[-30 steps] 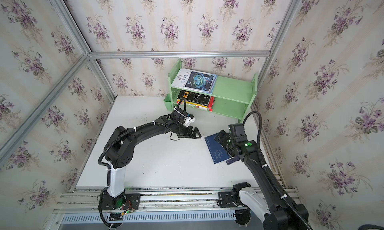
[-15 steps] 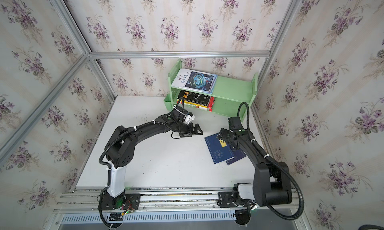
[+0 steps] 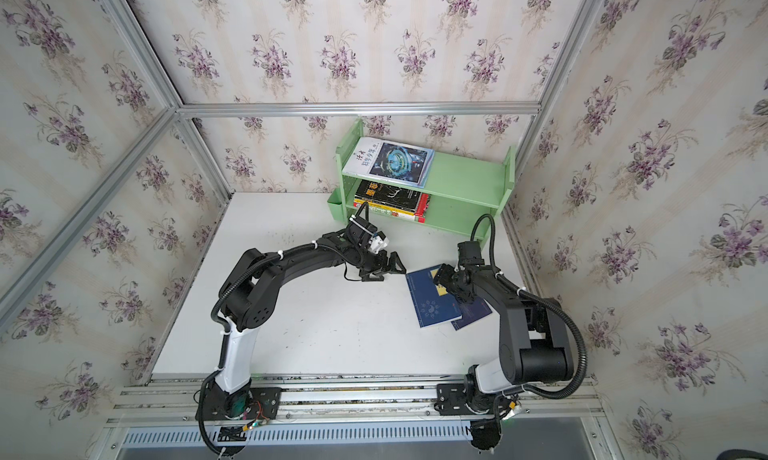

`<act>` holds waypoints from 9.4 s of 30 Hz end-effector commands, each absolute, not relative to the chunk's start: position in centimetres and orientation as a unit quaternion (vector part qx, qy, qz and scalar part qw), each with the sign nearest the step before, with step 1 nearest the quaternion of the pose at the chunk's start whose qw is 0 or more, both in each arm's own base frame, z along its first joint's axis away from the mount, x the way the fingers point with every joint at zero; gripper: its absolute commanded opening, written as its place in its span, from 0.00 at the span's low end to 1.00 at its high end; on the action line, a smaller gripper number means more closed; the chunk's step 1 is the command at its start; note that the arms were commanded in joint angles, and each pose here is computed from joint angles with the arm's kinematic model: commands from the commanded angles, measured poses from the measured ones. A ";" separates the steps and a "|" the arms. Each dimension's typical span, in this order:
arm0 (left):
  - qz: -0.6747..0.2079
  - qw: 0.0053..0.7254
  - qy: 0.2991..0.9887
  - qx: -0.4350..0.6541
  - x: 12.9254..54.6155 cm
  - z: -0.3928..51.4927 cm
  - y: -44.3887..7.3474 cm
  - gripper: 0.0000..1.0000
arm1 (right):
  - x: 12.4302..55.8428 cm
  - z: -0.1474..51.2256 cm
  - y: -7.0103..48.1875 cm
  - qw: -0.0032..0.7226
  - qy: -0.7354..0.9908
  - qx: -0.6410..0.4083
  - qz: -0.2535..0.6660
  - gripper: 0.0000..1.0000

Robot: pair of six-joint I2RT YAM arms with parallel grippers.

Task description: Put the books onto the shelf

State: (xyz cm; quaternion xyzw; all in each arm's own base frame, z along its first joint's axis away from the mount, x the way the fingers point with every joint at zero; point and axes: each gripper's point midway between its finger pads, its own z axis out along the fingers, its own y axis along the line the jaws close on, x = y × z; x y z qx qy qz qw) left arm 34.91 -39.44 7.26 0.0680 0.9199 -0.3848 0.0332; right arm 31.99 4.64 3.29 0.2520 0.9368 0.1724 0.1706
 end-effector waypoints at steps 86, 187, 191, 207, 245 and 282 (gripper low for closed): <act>-0.506 0.127 0.853 0.016 38.1 12.0 -31.8 0.78 | 30.3 -1.0 17.7 0.006 0.959 0.183 0.218 0.40; -0.459 0.100 0.866 -0.168 35.7 4.1 -16.7 0.17 | 37.0 1.3 34.3 0.078 0.982 -0.016 0.172 0.36; -0.456 0.100 0.868 -0.169 35.9 4.0 -16.7 0.14 | 37.8 2.6 34.0 0.092 0.977 -0.004 0.191 0.39; -0.446 0.170 0.872 -0.109 37.9 11.1 -16.5 0.10 | 42.2 12.8 31.3 0.208 0.936 0.051 0.280 0.56; -0.690 0.444 0.571 -0.022 45.2 50.6 -24.3 0.13 | 42.1 39.2 23.7 0.466 0.685 0.052 0.557 0.75; -0.721 0.444 0.518 -0.125 48.3 48.8 -26.2 0.15 | 43.7 43.8 28.5 0.445 0.590 0.021 0.674 0.45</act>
